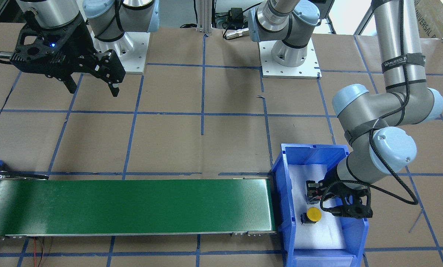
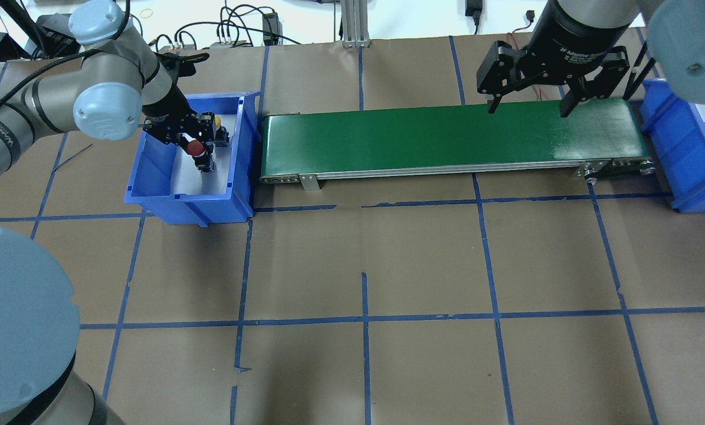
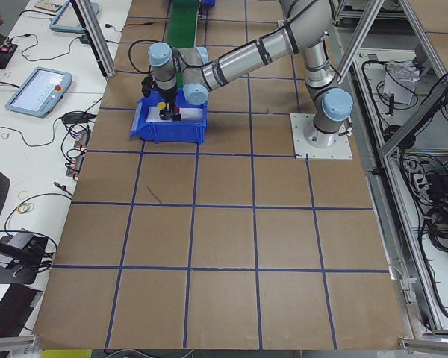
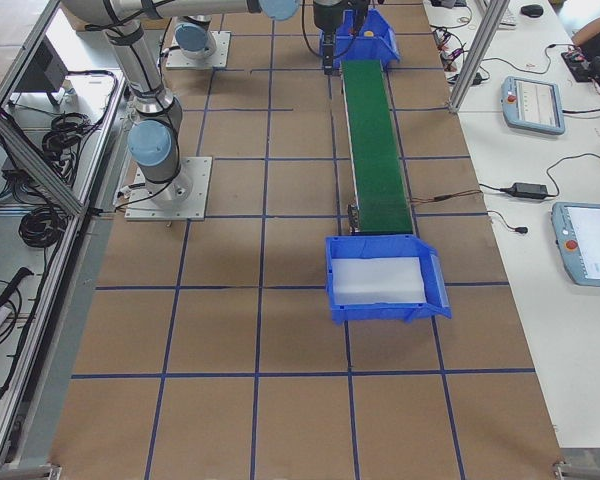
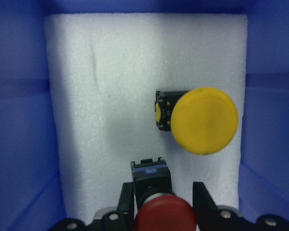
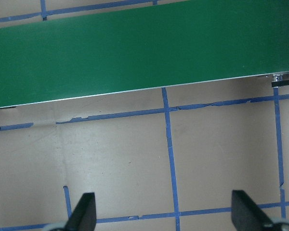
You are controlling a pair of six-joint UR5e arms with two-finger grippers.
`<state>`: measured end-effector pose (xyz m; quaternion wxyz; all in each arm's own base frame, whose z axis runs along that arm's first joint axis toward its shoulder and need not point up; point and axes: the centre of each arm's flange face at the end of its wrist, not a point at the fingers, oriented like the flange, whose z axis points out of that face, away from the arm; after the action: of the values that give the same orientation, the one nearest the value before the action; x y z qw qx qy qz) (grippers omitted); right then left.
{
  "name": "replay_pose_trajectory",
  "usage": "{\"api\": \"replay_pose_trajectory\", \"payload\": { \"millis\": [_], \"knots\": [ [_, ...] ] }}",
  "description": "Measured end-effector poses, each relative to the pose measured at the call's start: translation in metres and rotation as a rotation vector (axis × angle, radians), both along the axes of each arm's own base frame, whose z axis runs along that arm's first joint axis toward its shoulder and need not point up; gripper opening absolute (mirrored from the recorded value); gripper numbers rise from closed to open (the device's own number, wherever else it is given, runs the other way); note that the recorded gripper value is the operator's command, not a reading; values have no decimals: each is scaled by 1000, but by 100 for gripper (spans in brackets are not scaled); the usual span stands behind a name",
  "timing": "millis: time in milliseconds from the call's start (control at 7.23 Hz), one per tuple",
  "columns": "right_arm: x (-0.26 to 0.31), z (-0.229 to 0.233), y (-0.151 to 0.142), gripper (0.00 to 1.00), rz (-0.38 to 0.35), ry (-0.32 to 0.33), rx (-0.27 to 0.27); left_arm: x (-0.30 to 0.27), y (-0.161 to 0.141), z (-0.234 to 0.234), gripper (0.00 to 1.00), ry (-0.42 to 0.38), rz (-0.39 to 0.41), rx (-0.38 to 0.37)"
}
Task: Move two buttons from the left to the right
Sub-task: 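Lift the red button and carry it onto the green conveyor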
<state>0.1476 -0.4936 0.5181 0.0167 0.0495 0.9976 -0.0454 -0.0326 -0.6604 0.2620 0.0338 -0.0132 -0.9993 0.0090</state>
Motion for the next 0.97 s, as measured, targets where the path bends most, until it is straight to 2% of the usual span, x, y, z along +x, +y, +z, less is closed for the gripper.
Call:
{"api": "replay_pose_trajectory", "payload": {
  "millis": [277, 692, 969],
  "knots": [
    [0, -1, 0, 100, 2, -3, 2, 0, 3, 17, 33, -7, 2, -20],
    [1, -2, 0, 100, 3, -4, 4, -8, 34, 88, 33, -2, 13, -17],
    [1, -3, 1, 100, 3, -3, 7, -31, 47, 125, 33, 63, 73, -39]
  ]
}}
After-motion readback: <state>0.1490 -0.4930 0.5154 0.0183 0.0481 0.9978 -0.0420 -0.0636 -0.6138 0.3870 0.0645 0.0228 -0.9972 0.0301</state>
